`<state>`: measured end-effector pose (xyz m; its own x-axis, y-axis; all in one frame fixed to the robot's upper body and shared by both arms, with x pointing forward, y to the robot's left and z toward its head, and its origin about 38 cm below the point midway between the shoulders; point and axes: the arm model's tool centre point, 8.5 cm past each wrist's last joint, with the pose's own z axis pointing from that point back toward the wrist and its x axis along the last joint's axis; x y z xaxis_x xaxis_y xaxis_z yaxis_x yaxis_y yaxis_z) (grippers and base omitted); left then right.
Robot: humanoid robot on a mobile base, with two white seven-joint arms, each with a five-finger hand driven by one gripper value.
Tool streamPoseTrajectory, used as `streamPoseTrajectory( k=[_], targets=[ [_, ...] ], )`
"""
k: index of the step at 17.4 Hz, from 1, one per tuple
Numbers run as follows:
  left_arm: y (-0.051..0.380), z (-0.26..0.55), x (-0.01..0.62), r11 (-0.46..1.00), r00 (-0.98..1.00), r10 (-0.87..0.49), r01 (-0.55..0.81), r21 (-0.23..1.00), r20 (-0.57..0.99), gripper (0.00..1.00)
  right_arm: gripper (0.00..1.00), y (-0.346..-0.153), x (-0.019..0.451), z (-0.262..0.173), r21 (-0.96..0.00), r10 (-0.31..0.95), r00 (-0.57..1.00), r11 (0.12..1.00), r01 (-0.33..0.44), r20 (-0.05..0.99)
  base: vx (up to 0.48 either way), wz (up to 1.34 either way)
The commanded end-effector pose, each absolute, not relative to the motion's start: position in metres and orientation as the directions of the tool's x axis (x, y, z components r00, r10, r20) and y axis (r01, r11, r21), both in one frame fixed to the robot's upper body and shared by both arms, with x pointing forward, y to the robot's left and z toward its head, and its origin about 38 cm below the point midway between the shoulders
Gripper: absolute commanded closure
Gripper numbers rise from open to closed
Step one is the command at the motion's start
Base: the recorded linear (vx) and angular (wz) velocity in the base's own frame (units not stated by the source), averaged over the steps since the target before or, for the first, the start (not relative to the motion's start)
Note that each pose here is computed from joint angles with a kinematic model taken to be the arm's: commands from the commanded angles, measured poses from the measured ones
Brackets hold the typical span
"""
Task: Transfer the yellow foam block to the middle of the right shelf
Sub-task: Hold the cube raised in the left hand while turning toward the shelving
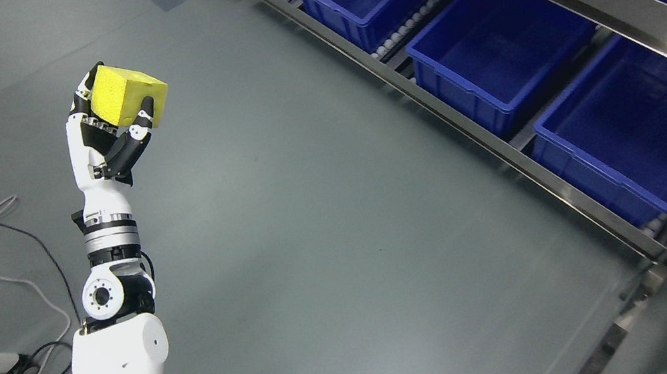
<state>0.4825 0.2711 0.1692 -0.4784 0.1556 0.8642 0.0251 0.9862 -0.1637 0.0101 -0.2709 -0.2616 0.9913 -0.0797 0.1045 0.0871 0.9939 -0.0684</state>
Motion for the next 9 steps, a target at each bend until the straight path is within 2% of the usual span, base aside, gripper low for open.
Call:
streamPoseTrajectory(
  k=[1, 9],
  targets=[
    [0.286, 0.192, 0.476, 0.992, -0.534, 0.113, 0.013, -0.125, 0.838, 0.56, 0.00, -0.283, 0.017, -0.261, -0.086, -0.076, 0.989, 0.993, 0.087, 0.124, 0.120, 0.64],
    [0.290, 0.201, 0.465, 0.996, -0.549, 0.079, 0.004, -0.092, 0.832, 0.56, 0.00, -0.283, 0.018, -0.260, -0.086, -0.076, 0.989, 0.993, 0.087, 0.125, 0.133, 0.48]
  ],
)
